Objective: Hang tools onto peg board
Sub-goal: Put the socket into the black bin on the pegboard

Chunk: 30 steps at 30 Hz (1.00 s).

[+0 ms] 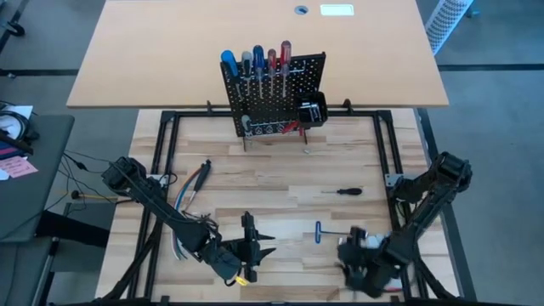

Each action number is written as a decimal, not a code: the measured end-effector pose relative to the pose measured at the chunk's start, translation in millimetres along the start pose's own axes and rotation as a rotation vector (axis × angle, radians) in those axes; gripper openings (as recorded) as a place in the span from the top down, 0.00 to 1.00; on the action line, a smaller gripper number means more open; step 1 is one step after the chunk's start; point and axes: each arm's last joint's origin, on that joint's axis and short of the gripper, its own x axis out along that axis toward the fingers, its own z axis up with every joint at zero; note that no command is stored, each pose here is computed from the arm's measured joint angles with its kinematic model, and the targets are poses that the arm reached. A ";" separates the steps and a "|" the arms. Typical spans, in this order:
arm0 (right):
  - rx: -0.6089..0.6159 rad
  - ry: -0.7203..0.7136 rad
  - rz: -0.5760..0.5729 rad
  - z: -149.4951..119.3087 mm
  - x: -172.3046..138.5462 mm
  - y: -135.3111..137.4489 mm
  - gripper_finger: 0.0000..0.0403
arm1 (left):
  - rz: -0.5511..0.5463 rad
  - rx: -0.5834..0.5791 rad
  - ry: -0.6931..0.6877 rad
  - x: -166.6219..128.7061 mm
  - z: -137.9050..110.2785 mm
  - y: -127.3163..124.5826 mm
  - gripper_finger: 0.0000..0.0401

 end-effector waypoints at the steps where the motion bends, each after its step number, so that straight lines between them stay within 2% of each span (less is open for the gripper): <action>1: 0.007 0.023 -0.057 1.0 2.8 -6.8 0.40 | 0.002 0.000 0.004 0.5 -0.4 0.5 0.66; 4: 0.001 0.105 -0.157 4.6 9.6 -21.5 0.36 | 0.004 0.006 0.011 0.9 -1.3 1.1 0.66; 12: -0.035 0.145 -0.202 9.2 22.5 -29.6 0.23 | 0.008 0.005 0.032 1.2 -3.9 1.8 0.66; 18: -0.082 0.258 -0.258 -5.9 41.7 -28.6 0.26 | 0.009 -0.004 0.043 1.1 -5.3 1.9 0.66; 30: -0.096 0.277 -0.270 -12.1 54.2 -26.0 0.30 | 0.010 -0.022 0.042 1.1 -5.2 1.9 0.66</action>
